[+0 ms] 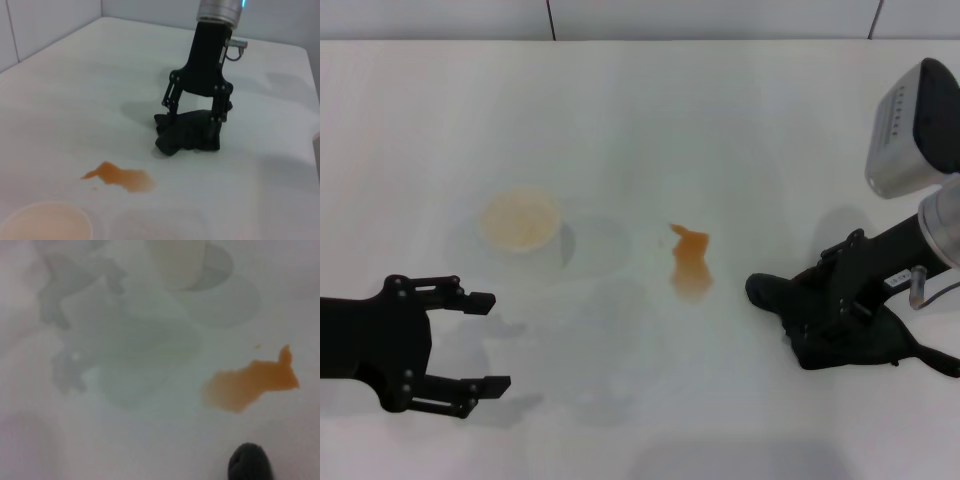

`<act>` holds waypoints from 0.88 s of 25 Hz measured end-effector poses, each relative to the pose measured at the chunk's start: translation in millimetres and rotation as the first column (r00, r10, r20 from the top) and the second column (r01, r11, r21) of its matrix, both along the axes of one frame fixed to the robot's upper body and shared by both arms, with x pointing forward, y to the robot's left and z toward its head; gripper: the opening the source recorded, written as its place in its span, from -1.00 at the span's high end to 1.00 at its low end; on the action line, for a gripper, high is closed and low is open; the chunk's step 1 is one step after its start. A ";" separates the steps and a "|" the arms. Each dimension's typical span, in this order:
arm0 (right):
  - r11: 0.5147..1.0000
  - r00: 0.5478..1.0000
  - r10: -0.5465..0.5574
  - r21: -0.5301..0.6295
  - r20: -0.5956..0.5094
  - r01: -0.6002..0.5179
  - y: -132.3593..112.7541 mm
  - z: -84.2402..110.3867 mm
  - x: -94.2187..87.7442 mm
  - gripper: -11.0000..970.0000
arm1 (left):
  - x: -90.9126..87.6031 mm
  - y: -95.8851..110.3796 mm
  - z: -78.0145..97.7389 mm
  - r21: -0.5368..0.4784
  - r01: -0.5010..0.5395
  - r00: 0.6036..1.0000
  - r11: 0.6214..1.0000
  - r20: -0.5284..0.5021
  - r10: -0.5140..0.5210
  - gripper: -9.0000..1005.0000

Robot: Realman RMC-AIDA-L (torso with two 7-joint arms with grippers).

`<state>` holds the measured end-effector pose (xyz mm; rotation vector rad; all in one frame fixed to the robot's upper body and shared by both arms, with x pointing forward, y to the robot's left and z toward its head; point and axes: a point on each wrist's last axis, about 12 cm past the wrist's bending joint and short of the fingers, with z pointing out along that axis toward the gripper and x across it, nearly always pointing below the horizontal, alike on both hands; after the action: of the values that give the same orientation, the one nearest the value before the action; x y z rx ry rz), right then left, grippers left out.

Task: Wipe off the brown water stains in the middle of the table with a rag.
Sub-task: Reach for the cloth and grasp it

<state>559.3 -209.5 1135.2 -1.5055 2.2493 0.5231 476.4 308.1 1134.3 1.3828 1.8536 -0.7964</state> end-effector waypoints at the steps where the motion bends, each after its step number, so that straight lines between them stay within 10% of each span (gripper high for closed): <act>1: 1.000 1.000 0.005 -0.004 -0.001 -0.005 1.0 -1.6 -0.5 -0.62 | 1.0 -0.7 0.6 0.000 0.001 1.000 1.000 0.001 -0.001 -0.75; 12: 1.000 1.000 0.007 -0.014 -0.012 -0.007 3.3 -10.0 2.9 -0.17 | 5.7 -3.8 2.8 -0.001 0.006 1.000 1.000 0.009 -0.006 -0.75; 22: 1.000 1.000 0.005 -0.012 -0.002 -0.005 3.9 -9.9 4.5 0.68 | 7.1 -5.6 3.0 -0.001 0.008 1.000 1.000 0.014 -0.008 -0.75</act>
<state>563.8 -205.7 1125.3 -1.5180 2.2543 0.5129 483.5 302.5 1137.3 1.3927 1.8377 -0.7904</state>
